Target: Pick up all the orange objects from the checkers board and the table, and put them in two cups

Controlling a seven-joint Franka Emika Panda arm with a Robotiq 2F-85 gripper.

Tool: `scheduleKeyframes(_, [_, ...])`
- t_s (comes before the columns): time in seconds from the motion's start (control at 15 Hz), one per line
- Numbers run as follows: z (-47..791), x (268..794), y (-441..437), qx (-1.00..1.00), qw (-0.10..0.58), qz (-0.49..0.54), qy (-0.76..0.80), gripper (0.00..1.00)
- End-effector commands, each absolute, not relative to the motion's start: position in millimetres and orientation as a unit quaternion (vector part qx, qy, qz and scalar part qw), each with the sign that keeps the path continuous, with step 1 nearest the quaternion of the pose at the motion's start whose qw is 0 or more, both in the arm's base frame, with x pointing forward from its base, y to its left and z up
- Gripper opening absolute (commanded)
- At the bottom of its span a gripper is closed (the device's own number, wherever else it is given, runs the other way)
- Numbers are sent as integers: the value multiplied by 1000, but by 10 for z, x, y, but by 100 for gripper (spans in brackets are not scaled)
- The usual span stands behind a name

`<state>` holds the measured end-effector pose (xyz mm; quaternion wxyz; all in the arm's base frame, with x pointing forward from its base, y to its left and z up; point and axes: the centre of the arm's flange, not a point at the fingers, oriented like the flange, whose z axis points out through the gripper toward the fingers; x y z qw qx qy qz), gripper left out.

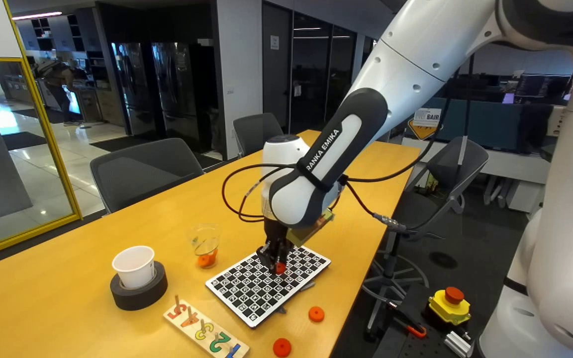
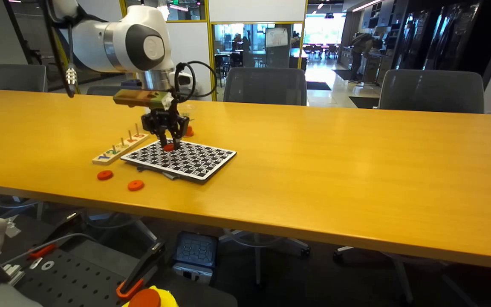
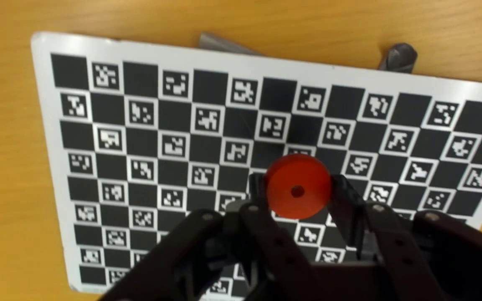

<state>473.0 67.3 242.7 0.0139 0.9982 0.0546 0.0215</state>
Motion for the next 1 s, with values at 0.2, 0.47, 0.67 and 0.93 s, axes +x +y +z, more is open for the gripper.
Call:
scheduleKeyframes(0.2, [3096, 5494, 1491, 987, 48, 40, 148, 21])
scheduleKeyframes(0.47, [3343, 5709, 2046, 975, 71, 55, 205, 21])
scheduleKeyframes(0.67, [3407, 5871, 2421, 963, 79, 59, 252, 21])
scheduleKeyframes(0.93, [3413, 6140, 2786, 949, 78, 66, 298, 21])
